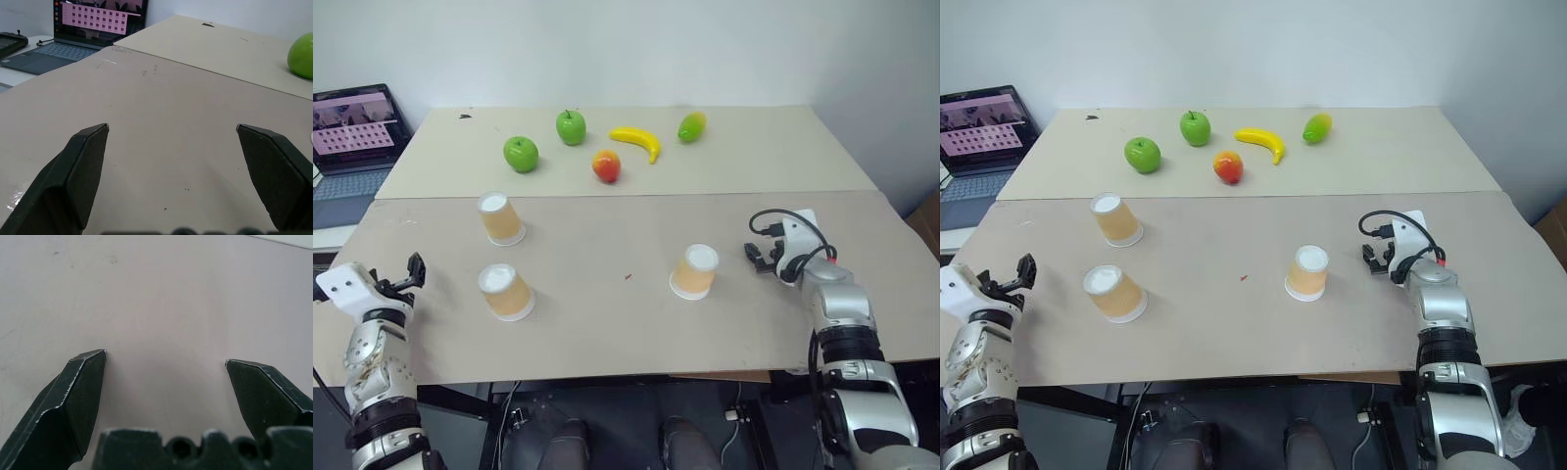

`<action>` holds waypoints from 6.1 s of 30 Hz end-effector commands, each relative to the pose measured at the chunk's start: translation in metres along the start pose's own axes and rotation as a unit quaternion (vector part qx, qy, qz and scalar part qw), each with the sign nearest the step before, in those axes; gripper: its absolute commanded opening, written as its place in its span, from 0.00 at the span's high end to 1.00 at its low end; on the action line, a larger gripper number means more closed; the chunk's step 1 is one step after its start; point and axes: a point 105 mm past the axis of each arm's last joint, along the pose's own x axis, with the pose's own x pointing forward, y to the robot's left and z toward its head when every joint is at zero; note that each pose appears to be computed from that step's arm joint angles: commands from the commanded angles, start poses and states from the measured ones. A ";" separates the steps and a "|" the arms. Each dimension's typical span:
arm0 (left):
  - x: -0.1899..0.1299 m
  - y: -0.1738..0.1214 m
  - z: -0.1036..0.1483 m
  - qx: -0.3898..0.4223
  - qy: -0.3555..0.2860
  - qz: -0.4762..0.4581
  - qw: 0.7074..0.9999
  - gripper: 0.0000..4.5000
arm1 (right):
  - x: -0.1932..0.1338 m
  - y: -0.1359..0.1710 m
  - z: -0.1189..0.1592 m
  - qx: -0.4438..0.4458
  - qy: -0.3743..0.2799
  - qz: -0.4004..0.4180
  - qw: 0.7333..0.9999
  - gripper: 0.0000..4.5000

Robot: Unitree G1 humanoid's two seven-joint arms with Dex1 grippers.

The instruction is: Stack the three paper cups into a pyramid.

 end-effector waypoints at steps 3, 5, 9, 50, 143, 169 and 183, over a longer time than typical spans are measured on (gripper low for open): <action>0.007 -0.004 0.012 0.018 -0.014 -0.021 1.000 0.00 | -0.011 -0.029 0.012 0.006 -0.032 -0.045 0.998 0.00; 0.005 -0.006 0.022 0.013 -0.029 -0.047 0.998 0.00 | -0.015 -0.045 0.025 0.013 -0.052 -0.069 0.996 0.00; -0.008 -0.021 0.055 0.018 -0.050 -0.140 0.989 0.00 | -0.025 -0.036 0.089 0.076 -0.140 0.005 0.987 0.00; -0.078 -0.130 0.034 0.157 0.124 -0.522 0.829 0.00 | -0.151 0.223 0.126 -0.203 -0.191 0.552 0.786 0.00; 0.024 -0.161 0.042 0.136 -0.032 -0.107 0.984 0.02 | -0.122 0.205 0.141 -0.164 -0.204 0.465 0.846 0.00; 0.037 -0.196 0.063 0.120 -0.070 -0.160 0.977 0.02 | -0.115 0.194 0.131 -0.151 -0.188 0.438 0.866 0.00; 0.027 -0.188 0.037 0.095 -0.029 -0.151 0.984 0.02 | -0.114 0.195 0.132 -0.153 -0.184 0.440 0.866 0.00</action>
